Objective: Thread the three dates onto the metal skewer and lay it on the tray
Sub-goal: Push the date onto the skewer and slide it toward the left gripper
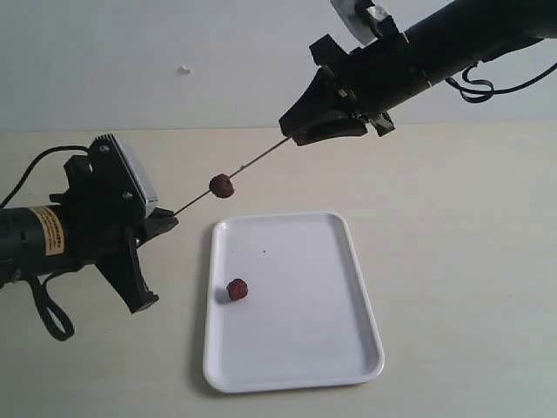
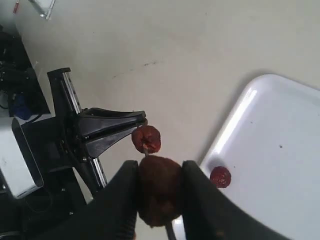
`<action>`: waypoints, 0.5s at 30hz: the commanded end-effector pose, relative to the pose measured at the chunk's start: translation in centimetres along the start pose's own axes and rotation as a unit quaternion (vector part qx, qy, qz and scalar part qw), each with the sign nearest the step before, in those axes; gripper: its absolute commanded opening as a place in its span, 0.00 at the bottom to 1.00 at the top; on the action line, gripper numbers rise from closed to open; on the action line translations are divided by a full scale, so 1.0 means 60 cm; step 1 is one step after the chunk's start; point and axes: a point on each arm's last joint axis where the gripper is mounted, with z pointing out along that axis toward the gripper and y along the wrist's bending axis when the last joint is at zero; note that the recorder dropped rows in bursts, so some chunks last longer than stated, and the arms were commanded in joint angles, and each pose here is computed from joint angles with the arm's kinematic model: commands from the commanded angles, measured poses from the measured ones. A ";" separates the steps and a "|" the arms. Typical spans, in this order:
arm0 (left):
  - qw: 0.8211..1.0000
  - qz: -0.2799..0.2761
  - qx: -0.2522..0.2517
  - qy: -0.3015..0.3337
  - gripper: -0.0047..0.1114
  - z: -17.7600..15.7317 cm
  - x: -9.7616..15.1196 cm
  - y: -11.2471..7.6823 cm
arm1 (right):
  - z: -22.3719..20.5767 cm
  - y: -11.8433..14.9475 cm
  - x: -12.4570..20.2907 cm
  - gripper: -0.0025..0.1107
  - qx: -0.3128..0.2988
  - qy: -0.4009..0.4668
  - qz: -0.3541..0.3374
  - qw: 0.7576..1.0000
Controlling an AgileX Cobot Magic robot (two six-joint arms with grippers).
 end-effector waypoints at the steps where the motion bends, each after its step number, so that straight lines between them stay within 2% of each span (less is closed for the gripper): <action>1: 0.999 -0.004 -0.011 -0.035 0.04 0.000 -0.014 0.004 | 0.001 0.008 0.003 0.26 -0.004 0.007 -0.009 1.000; 10: 0.999 -0.021 -0.021 -0.044 0.04 0.000 -0.016 0.007 | 0.010 0.015 0.005 0.28 -0.007 0.013 -0.014 1.000; 12: 0.999 -0.021 -0.021 -0.044 0.04 0.000 -0.016 0.007 | 0.010 0.015 0.005 0.36 -0.008 0.013 -0.013 1.000; 15: 0.999 -0.024 -0.023 -0.042 0.04 0.000 -0.016 0.007 | 0.008 0.015 0.004 0.70 -0.007 0.012 -0.015 1.000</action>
